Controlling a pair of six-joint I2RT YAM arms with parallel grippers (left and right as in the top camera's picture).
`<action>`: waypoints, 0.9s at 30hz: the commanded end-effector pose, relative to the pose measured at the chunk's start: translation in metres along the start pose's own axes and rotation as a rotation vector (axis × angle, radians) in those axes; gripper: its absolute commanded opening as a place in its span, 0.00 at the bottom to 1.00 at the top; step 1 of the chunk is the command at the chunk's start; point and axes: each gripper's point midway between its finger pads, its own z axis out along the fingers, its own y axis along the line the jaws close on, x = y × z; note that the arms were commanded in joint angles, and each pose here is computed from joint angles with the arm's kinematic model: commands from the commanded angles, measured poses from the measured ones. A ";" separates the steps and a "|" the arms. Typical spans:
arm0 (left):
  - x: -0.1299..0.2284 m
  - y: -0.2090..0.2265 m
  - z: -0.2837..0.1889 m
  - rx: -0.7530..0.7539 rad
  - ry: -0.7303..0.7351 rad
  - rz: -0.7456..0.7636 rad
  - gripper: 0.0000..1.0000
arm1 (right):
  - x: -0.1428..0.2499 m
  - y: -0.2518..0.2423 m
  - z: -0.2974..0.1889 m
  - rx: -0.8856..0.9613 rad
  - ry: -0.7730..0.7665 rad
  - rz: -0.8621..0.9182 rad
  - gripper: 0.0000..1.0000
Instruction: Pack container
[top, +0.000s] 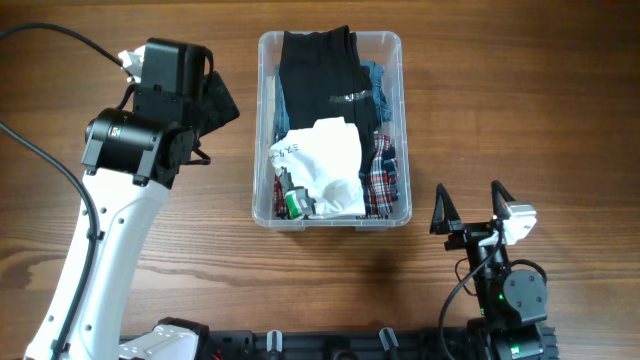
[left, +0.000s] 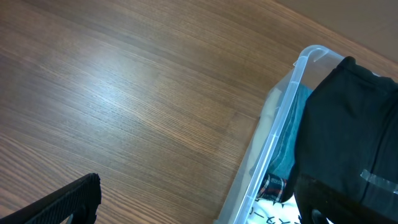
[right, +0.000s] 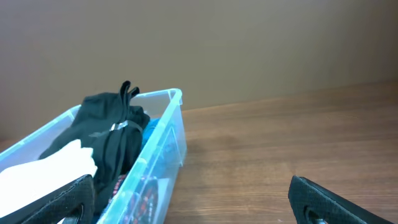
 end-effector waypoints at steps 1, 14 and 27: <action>-0.005 0.003 -0.005 -0.006 -0.023 -0.011 1.00 | -0.002 0.002 -0.001 -0.017 -0.011 -0.022 1.00; -0.005 0.003 -0.005 -0.006 -0.023 -0.011 1.00 | -0.011 -0.036 -0.003 0.139 -0.043 -0.023 1.00; -0.005 0.003 -0.005 -0.006 -0.023 -0.011 1.00 | -0.010 -0.036 -0.003 0.140 -0.042 -0.023 1.00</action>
